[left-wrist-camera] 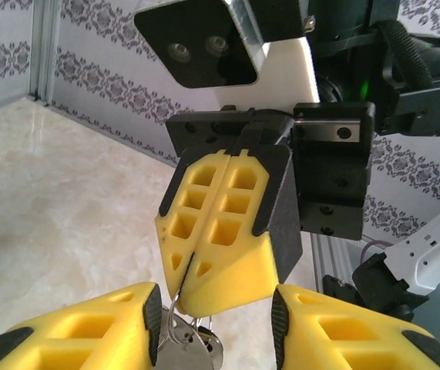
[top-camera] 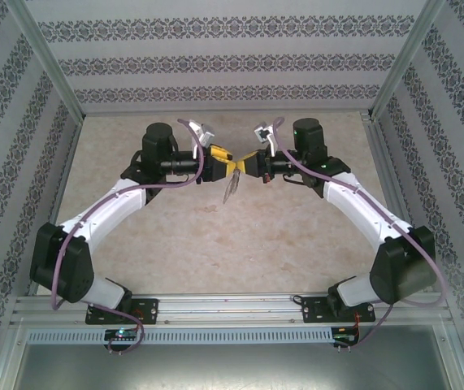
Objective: Put the keys on the keyring
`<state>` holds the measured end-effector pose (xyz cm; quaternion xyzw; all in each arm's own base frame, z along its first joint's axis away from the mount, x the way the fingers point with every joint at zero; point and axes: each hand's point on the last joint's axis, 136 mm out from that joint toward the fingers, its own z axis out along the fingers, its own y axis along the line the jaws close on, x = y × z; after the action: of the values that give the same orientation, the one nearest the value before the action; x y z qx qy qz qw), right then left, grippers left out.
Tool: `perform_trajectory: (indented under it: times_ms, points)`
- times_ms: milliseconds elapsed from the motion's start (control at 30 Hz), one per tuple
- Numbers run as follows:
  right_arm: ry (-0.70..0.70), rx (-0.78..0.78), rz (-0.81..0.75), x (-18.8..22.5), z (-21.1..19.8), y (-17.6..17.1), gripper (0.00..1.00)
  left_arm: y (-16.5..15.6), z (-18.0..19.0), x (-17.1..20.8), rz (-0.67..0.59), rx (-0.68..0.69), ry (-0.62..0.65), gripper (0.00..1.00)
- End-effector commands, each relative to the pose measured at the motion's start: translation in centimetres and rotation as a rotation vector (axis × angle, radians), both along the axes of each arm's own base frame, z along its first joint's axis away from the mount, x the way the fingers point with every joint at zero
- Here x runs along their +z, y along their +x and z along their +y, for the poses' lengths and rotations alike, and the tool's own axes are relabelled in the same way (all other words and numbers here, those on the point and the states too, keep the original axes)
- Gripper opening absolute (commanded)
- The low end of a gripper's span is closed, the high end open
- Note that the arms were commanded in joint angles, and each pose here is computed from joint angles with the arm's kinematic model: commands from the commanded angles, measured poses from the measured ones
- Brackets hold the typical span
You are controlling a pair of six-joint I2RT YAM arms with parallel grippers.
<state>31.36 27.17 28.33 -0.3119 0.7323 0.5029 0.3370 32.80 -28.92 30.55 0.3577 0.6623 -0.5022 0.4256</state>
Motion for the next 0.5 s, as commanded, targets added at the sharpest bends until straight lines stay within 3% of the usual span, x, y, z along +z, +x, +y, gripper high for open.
perform_trajectory:
  times_ms: [0, 333, 467]
  points:
    - [0.034, 0.047, -0.066, 2.1, 0.1, 0.0, 0.0, 0.6, 0.1, -0.4, 0.005, -0.02, 0.013, 0.44]
    - [0.03, 0.043, -0.066, 1.3, 0.1, 0.4, 0.0, 1.6, -0.7, -1.4, 0.054, -0.052, -0.005, 0.44]
    - [0.036, 0.046, -0.07, 1.2, 0.2, 0.7, 0.0, 1.2, -1.1, -1.0, 0.07, -0.108, -0.045, 0.38]
